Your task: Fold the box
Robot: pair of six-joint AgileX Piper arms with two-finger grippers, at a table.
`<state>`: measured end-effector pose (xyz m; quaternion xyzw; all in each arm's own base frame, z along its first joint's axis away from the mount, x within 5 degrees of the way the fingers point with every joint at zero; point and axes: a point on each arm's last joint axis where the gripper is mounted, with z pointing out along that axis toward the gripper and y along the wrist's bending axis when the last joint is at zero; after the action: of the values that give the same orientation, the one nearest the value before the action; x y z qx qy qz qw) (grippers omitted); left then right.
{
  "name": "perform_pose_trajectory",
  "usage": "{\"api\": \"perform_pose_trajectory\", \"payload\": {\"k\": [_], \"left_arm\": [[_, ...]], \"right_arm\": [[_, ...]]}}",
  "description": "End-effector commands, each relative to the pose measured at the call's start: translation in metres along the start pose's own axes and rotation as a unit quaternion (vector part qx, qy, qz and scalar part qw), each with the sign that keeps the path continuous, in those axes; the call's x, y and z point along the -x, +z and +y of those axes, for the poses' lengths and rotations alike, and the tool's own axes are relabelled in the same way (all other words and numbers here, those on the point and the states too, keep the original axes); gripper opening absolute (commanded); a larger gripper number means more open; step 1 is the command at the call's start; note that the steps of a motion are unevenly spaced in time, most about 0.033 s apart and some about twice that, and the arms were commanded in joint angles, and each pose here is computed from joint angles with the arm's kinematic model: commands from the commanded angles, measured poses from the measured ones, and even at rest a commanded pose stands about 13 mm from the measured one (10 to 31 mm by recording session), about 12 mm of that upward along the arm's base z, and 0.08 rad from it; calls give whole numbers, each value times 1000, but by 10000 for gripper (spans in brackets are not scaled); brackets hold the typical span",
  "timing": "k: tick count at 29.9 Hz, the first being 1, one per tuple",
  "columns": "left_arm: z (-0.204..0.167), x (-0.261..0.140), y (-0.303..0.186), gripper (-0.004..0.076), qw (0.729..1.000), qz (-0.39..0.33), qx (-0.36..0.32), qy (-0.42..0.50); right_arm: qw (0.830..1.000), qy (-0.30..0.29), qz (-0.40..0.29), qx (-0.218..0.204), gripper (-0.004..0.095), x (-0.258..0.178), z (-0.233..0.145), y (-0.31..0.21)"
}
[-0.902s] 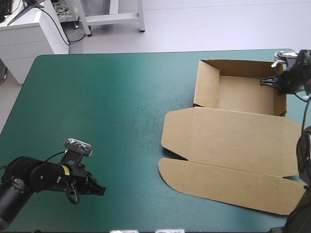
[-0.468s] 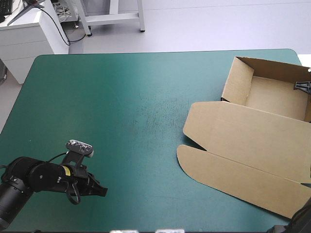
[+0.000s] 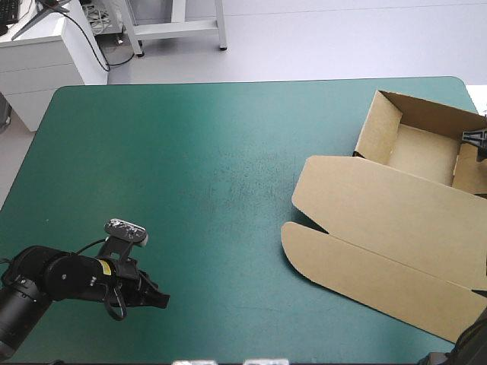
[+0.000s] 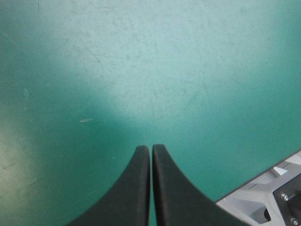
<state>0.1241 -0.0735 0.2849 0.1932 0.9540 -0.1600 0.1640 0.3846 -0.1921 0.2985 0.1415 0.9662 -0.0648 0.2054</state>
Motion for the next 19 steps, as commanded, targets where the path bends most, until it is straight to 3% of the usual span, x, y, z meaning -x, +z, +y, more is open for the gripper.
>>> {"api": "perform_pose_trajectory", "payload": {"k": [1, 5, 9, 11, 19], "left_arm": [[-5, 5, -7, -7, 999, -29, -14, -4], [-6, 6, -7, -8, 999, -30, -17, -6], [-6, 6, -7, -8, 999, -30, -17, -5], [-6, 6, -7, -8, 999, -30, -17, -5], [-6, 6, -7, -8, 999, -31, -17, -5]], "right_arm": [[998, 5, -59, -18, 806, 8, -6, -35], [997, 8, -72, -17, 832, 9, -6, -51], [996, 13, -92, -5, 747, 13, -3, -80], [994, 19, -108, 16, 657, 14, 1, -101], [975, 15, -183, 126, -13, 12, 25, -171]]}}
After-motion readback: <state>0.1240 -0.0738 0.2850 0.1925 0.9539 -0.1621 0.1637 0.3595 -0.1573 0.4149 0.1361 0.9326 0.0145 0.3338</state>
